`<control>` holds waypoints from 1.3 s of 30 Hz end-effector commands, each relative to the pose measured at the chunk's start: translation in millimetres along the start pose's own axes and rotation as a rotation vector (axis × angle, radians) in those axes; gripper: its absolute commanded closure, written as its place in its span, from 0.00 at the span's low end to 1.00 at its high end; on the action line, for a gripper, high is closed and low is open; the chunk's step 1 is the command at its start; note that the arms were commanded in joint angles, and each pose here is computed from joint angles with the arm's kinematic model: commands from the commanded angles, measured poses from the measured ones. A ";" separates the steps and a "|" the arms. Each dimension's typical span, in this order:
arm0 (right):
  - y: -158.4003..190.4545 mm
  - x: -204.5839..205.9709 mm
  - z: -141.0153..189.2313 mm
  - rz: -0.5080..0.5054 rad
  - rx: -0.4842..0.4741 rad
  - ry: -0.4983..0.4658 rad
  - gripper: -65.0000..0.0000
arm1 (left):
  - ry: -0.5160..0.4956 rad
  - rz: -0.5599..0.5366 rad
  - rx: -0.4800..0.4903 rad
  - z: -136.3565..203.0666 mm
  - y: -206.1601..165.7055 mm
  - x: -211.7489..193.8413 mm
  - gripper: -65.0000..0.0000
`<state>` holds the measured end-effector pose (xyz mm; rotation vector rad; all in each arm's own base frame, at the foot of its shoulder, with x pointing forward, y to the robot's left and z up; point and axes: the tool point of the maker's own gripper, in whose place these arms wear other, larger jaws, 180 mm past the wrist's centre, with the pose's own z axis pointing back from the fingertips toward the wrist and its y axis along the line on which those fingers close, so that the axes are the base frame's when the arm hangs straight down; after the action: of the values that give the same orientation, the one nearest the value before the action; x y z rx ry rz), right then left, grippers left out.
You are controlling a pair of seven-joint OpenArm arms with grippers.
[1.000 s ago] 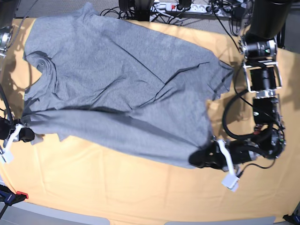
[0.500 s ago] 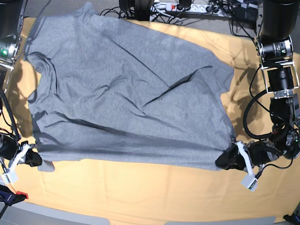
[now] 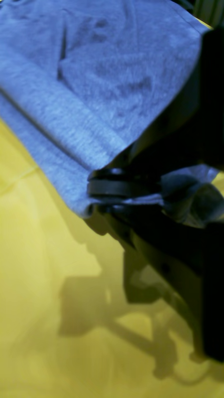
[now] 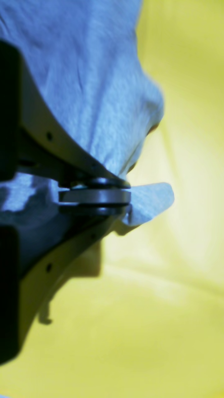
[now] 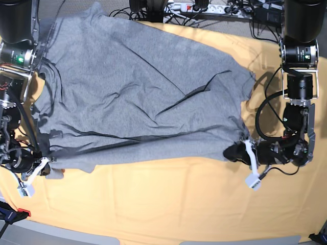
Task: Layout the t-shirt on the table in an organized manner, then fold the t-shirt properly
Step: 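Hold both hem corners and stretch the shirt taut between the grippers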
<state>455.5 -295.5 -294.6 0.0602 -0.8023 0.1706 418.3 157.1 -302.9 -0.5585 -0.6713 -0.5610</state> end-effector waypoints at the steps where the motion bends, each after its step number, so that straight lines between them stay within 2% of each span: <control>1: -13.9 19.4 8.4 -0.008 -0.044 -0.047 1.00 | -0.047 -0.032 0.008 9.9 2.2 21.1 1.00; 5: -12.8 -3.4 -3.7 -0.042 -0.041 0.018 1.00 | -0.010 -0.048 -0.006 2.9 -3.0 14.7 1.00; 10: -10.0 -13.7 -11.2 -0.042 -0.008 0.030 1.00 | -0.075 -0.067 0.023 4.5 1.7 29.3 1.00; 14: -10.6 -5.0 -11.5 -0.043 -0.009 -0.018 1.00 | -0.164 -0.101 0.073 6.0 9.1 46.0 1.00; 20: -9.8 11.5 -12.0 -0.039 -0.016 -0.103 1.00 | -0.193 -0.144 0.125 7.4 17.1 53.1 1.00; 27: -10.9 46.3 -5.7 -0.041 -0.022 -0.210 1.00 | -0.255 -0.141 0.372 30.8 58.3 87.9 1.00; 29: -12.3 56.3 -2.7 -0.042 -0.026 -0.229 1.00 | -0.276 -0.143 0.414 40.5 64.4 103.2 1.00; 33: -11.3 81.0 5.5 -0.025 -0.013 -0.279 1.00 | -0.338 -0.175 0.431 58.4 62.7 138.7 1.00; 36: -1.8 97.7 11.7 0.020 0.038 -0.317 1.00 | -0.375 -0.199 0.444 71.0 60.8 161.0 1.00; 39: 2.6 99.3 11.0 0.023 0.052 -0.318 1.00 | -0.369 -0.201 0.448 73.2 60.9 164.0 1.00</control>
<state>506.7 -273.3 -242.3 0.1453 -1.0480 0.2154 526.9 192.8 -185.0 -0.1899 -1.1127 -0.4830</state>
